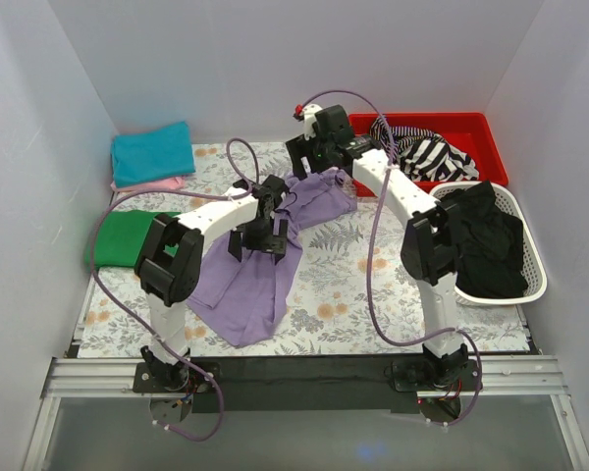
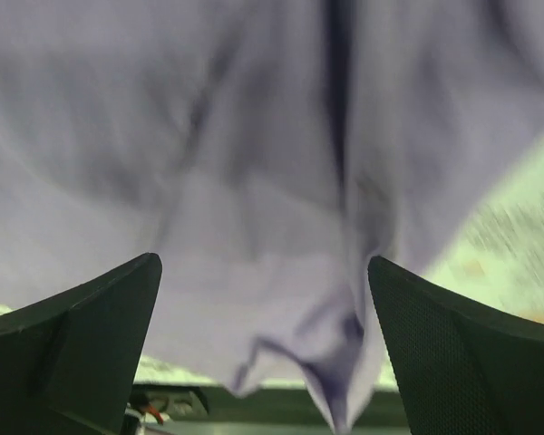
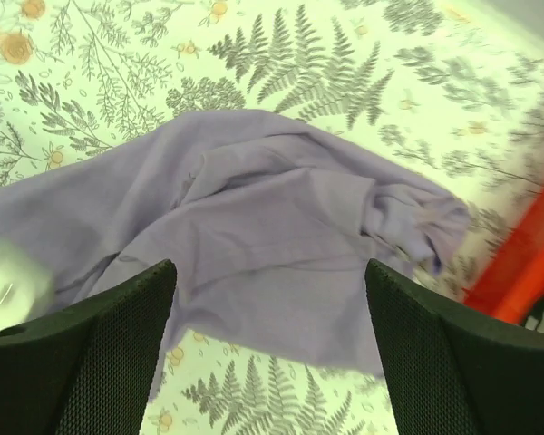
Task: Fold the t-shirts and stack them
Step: Fold the tshirt
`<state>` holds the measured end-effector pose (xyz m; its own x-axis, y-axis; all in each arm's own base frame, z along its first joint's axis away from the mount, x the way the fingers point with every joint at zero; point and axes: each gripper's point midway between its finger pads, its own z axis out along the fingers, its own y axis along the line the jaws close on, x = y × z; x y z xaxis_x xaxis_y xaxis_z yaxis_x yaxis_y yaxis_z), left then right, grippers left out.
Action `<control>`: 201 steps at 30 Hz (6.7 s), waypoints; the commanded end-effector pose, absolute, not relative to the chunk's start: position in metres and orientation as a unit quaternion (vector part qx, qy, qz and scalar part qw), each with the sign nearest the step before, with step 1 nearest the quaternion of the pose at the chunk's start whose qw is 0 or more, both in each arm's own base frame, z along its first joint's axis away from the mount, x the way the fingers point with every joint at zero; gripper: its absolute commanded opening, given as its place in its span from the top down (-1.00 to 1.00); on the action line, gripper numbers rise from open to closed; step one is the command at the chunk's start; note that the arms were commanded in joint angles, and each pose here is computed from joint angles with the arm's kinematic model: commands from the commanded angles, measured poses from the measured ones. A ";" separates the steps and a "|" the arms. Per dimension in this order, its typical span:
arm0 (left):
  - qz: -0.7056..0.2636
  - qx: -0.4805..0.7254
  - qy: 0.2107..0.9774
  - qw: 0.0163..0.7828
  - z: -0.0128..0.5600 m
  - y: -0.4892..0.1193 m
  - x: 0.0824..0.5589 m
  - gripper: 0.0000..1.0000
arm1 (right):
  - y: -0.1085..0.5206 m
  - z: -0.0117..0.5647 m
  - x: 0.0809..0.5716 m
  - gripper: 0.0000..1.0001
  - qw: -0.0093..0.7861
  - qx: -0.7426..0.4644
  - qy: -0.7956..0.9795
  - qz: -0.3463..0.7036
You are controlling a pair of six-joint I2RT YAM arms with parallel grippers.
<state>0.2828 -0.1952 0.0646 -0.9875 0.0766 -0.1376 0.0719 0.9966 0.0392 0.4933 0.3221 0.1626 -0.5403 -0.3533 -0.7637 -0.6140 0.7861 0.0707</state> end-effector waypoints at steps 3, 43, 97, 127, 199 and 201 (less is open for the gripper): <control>0.042 -0.001 0.988 0.147 0.060 -0.157 0.351 -0.96 | 0.276 0.150 0.482 -0.78 0.391 -0.258 0.880 0.082; -0.171 0.047 0.980 -0.093 0.025 -0.234 0.154 -0.96 | 0.336 0.030 0.564 -0.82 0.345 -0.208 0.884 0.236; -0.328 0.026 0.920 0.215 0.038 -0.248 0.554 -0.97 | 0.337 0.099 0.128 -0.54 0.127 -0.354 0.825 0.422; -0.303 -0.028 0.919 0.250 0.027 -0.206 0.585 -0.96 | 0.327 0.046 0.136 -0.19 0.177 -0.376 0.904 0.099; -0.314 -0.037 0.922 0.225 0.008 -0.197 0.579 -0.96 | 0.336 0.032 0.106 0.61 0.162 -0.459 0.873 0.033; -0.315 -0.037 0.922 0.224 0.007 -0.197 0.579 -0.96 | 0.334 0.032 0.105 0.77 0.160 -0.459 0.873 0.030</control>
